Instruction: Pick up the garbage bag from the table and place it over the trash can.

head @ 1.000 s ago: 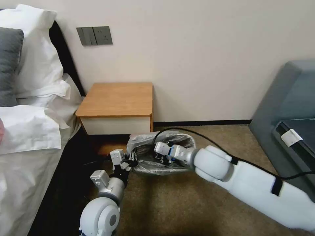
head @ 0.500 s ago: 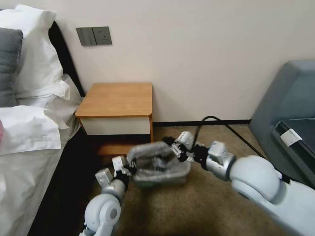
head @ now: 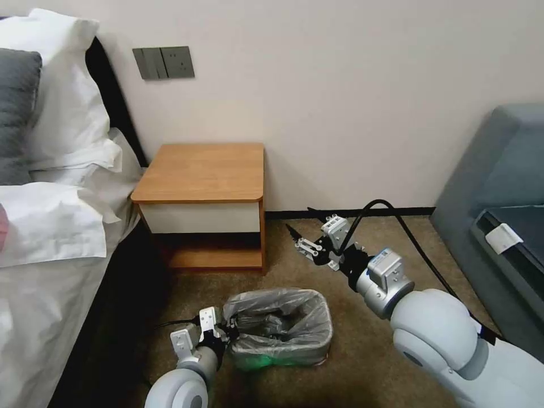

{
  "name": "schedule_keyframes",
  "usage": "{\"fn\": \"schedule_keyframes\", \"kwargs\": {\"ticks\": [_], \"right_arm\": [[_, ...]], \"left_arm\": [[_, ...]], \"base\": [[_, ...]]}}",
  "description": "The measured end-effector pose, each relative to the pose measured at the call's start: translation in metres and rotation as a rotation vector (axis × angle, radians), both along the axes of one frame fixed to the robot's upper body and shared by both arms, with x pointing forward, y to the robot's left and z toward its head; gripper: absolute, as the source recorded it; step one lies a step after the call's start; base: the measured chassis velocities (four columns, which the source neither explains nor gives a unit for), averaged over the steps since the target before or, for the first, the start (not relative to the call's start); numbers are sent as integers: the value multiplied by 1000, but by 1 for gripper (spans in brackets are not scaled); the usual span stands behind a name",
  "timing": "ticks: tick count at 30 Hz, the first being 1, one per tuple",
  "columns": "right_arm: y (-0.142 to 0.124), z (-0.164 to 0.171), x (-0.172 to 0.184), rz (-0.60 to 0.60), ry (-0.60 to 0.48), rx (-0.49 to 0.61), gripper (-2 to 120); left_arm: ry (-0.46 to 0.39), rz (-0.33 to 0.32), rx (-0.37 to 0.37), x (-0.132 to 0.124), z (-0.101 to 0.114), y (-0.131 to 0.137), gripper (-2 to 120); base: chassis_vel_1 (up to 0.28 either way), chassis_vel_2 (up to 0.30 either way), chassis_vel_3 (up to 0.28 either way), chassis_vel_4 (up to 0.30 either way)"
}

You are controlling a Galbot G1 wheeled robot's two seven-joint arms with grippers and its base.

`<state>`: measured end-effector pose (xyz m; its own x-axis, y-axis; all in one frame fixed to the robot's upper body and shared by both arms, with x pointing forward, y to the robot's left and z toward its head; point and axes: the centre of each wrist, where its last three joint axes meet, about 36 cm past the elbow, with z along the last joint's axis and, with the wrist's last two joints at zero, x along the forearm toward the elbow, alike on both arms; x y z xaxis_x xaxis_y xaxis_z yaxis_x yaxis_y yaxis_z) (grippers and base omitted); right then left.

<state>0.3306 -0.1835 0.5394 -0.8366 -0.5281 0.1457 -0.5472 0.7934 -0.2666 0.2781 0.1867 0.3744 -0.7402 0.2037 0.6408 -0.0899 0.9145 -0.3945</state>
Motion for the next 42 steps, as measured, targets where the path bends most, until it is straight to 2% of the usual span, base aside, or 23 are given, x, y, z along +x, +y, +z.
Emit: {"fn": "schedule_keyframes", "kwargs": {"ticks": [2,3,6,7,10,11,15,16,19,20,22,24,29,30,32,33,34,35,36,38,39,40,42], "right_arm": [[0,-1,0,0,1,2,91],[0,-1,0,0,1,2,91],[2,-2,-2,-2,1,9,100],[2,-2,-2,-2,1,9,100],[3,-4,-4,-5,4,15,100],[3,-4,-4,-5,4,15,100],[4,-5,-7,-5,5,20,100],[4,-5,-7,-5,5,20,100],[6,-6,-10,-11,12,31,100],[6,-6,-10,-11,12,31,100],[4,-7,-15,-25,22,41,100],[1,-12,-20,-51,37,52,100],[-6,-20,-26,-128,75,83,100],[-8,-22,-27,-146,80,90,100],[-18,-34,-35,-228,105,129,100],[-18,-34,-35,-228,105,129,100],[-19,-38,-37,-246,106,137,100],[-25,-55,-45,-323,78,147,100],[-25,-55,-45,-323,78,147,100],[-33,-93,-66,-417,13,120,100],[-35,-108,-77,-441,-6,108,100],[-36,-122,-90,-461,-18,107,100],[-36,-133,-101,-476,-30,112,100]], "left_arm": [[-1,-4,5,1,-1,-1,23],[-1,-4,5,1,-1,-1,23],[-6,-12,17,2,-2,-2,37],[-6,-12,17,2,-2,-2,37],[-29,-26,26,2,-1,-1,53],[-29,-26,26,2,-1,-1,53],[-78,-46,20,1,2,0,70],[-78,-46,20,1,2,0,70],[-96,-44,25,1,10,3,84],[-96,-44,25,1,10,3,84],[-111,-36,27,-1,17,6,94],[-127,-31,31,-3,23,11,99],[-167,-37,32,-5,30,18,100],[-185,-33,32,-6,31,18,100],[-319,7,82,-13,31,20,100],[-319,7,82,-13,31,20,100],[-354,16,102,-15,30,20,100],[-484,28,181,-23,26,20,100],[-484,28,181,-23,26,20,100],[-648,26,280,-35,19,19,100],[-694,26,304,-40,18,19,100],[-728,31,318,-46,17,20,100],[-744,36,326,-51,18,23,100]], "base": [[0,0,0,0],[0,0,0,0],[0,0,0,0],[0,0,0,0],[0,0,0,0],[0,0,0,0],[0,0,0,0],[0,0,0,0],[0,0,0,0],[0,0,0,0],[0,0,0,0],[0,0,0,0],[0,0,0,0],[0,0,0,0],[0,0,0,0],[0,0,0,0],[0,0,0,0],[0,0,0,0],[0,0,0,0],[0,0,0,0],[0,0,0,0],[0,0,0,0],[0,0,0,0]]}}
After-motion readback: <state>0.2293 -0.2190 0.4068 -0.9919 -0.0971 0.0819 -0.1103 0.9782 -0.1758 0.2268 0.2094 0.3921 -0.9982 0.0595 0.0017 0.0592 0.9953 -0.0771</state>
